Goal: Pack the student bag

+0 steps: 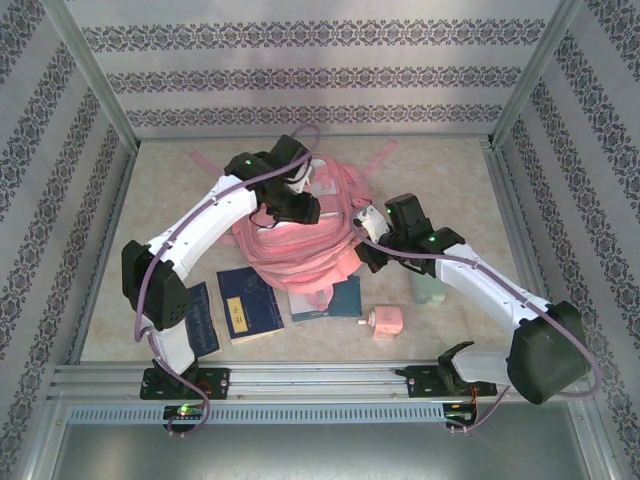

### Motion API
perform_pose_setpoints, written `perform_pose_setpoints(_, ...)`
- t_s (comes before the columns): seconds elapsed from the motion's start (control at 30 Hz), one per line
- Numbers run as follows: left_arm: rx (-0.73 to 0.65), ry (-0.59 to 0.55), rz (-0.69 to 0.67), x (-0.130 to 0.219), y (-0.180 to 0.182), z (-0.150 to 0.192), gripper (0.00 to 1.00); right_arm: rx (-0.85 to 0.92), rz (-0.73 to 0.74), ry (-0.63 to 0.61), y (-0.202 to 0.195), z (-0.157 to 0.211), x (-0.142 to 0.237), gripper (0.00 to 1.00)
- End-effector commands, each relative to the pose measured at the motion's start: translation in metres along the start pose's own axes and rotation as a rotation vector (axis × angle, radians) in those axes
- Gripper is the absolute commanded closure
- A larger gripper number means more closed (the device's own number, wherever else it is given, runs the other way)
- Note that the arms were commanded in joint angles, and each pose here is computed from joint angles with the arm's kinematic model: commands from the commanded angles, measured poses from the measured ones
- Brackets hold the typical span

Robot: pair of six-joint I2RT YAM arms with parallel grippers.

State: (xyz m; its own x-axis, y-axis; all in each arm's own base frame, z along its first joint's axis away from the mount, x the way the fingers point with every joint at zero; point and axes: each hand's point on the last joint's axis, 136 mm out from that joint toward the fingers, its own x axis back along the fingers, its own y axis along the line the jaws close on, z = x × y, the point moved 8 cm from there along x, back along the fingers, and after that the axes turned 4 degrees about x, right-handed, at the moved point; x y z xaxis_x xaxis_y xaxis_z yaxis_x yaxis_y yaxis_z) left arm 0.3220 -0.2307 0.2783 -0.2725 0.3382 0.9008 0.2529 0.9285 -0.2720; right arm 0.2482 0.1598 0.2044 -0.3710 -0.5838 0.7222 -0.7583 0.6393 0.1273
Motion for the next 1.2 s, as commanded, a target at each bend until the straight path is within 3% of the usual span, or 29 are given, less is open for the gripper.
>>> perform_pose_setpoints(0.0, -0.354, -0.041, -0.119, -0.007, -0.005, 0.011, 0.51, 0.049, -0.047, -0.082, 0.006, -0.010, 0.006, 1.00)
perform_pose_setpoints(0.1, -0.482, -0.127, -0.075, -0.014, -0.012, 0.019, 0.46, 0.038, -0.052, -0.080, 0.006, -0.009, 0.005, 1.00)
perform_pose_setpoints(0.17, -0.553, -0.174, -0.032, -0.016, -0.013, 0.028, 0.30, 0.034, -0.052, -0.081, 0.006, -0.009, 0.005, 1.00)
perform_pose_setpoints(0.23, -0.593, -0.195, -0.014, -0.020, -0.011, 0.034, 0.27, 0.029, -0.052, -0.080, 0.006, -0.009, 0.004, 1.00)
perform_pose_setpoints(0.67, -0.570, -0.164, -0.141, -0.054, 0.006, 0.033, 0.32, 0.002, -0.040, -0.098, 0.006, -0.011, 0.004, 1.00)
perform_pose_setpoints(0.8, -0.547, -0.100, -0.111, -0.069, 0.009, 0.035, 0.35, 0.004, -0.031, -0.102, 0.005, -0.015, 0.006, 1.00)
perform_pose_setpoints(1.17, -0.574, -0.091, 0.018, -0.060, -0.001, 0.037, 0.32, -0.002, -0.028, -0.087, 0.006, -0.012, 0.006, 1.00)
